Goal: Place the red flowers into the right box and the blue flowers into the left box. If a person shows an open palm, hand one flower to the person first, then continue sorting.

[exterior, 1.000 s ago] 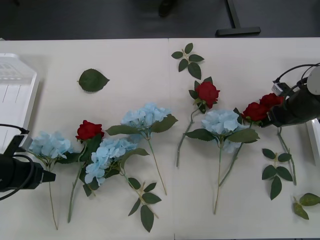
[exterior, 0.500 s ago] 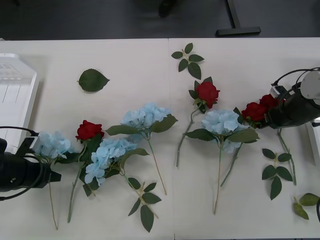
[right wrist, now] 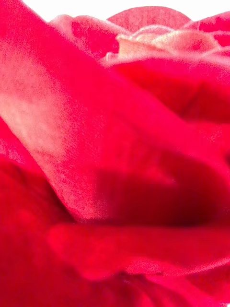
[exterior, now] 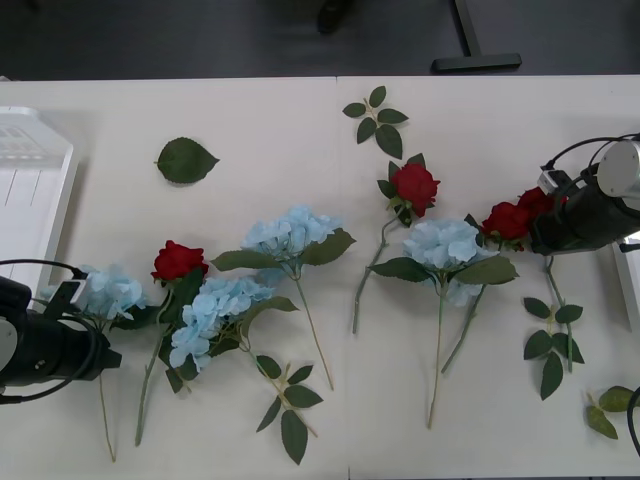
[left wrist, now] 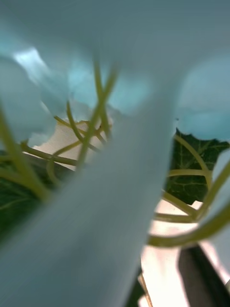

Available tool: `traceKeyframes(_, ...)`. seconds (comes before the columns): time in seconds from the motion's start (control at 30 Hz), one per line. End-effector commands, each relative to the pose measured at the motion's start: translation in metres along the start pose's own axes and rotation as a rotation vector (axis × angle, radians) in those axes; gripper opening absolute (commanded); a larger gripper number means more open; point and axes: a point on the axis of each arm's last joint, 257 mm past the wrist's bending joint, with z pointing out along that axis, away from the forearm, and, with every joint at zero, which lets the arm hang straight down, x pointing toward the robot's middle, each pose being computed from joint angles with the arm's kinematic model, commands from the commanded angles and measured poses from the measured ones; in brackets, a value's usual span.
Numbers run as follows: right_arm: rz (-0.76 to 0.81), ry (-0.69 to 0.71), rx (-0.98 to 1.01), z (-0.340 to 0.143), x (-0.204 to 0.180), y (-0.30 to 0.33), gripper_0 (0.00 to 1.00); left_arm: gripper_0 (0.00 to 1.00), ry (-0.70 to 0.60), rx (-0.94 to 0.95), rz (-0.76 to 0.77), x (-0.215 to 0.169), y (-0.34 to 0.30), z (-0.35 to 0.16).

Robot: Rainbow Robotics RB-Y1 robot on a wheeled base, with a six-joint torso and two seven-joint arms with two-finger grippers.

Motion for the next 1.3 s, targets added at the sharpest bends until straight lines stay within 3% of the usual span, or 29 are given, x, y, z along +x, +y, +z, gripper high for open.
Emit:
traceKeyframes(0.03,0.006,-0.051,-0.012,-0.011,-0.03,0.014,0.0,0.13,-0.028,0.017,0.057,-0.014,-0.013,0.005)
traceKeyframes(0.2,0.035,-0.047,-0.044,-0.025,-0.035,0.014,0.0,0.01,-0.038,0.019,0.047,-0.021,-0.015,0.008)
traceKeyframes(0.57,0.083,-0.09,0.012,-0.124,-0.067,-0.054,0.0,0.0,-0.085,-0.013,0.081,-0.044,-0.003,-0.013)
traceKeyframes(0.83,0.021,-0.104,0.279,-0.169,-0.073,-0.136,0.0,0.0,-0.233,-0.164,0.237,-0.109,0.025,-0.131)
traceKeyframes(1.07,-0.079,-0.076,0.562,-0.185,-0.069,-0.2,0.0,0.0,-0.325,-0.451,0.222,-0.165,0.11,-0.25)
traceKeyframes(1.3,-0.112,-0.043,0.691,-0.167,-0.049,-0.243,0.0,0.0,-0.338,-0.685,0.232,-0.199,0.194,-0.288)
